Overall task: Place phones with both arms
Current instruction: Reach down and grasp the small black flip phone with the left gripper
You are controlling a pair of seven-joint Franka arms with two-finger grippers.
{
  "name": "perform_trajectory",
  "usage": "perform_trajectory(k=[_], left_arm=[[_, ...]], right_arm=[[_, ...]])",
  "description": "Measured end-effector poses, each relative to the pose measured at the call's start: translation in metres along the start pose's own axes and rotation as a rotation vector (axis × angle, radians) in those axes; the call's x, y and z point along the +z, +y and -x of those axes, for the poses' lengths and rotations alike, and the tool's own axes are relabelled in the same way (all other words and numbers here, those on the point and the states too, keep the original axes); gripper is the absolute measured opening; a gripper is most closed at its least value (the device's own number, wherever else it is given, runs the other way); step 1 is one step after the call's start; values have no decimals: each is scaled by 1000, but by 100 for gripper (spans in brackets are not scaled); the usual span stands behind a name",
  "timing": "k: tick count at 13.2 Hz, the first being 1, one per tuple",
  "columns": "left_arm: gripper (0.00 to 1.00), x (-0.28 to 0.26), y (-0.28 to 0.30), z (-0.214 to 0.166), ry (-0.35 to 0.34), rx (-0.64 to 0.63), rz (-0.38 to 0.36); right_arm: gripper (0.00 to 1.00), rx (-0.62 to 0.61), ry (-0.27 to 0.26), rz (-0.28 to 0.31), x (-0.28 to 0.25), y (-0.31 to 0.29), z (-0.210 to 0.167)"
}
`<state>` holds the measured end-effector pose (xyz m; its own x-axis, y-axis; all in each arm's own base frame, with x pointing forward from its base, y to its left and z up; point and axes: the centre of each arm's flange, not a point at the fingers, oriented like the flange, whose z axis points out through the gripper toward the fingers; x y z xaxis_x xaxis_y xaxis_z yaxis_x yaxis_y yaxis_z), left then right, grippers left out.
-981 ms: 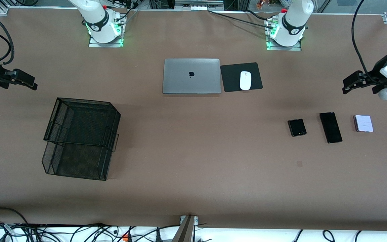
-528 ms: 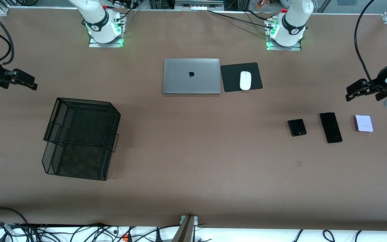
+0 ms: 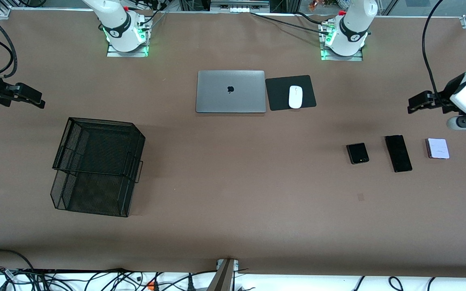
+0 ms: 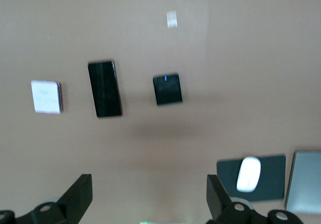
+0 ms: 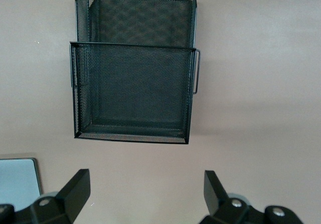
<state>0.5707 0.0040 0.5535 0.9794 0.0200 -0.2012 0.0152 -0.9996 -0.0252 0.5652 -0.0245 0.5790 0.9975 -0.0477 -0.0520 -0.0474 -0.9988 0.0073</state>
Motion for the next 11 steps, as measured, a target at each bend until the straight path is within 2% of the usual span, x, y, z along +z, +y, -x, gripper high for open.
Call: perform_trajectory(k=[3, 5, 7, 11], left_arm=[[100, 69, 4, -28, -127, 12, 3], [100, 133, 11, -62, -157, 23, 7], [100, 190, 11, -83, -124, 18, 13], [100, 264, 13, -85, 22, -47, 42]], right_arm=[[100, 0, 0, 0, 0, 0, 0], [100, 0, -1, 0, 0, 0, 0], [100, 0, -1, 0, 0, 0, 0], [100, 0, -1, 0, 1, 0, 0]])
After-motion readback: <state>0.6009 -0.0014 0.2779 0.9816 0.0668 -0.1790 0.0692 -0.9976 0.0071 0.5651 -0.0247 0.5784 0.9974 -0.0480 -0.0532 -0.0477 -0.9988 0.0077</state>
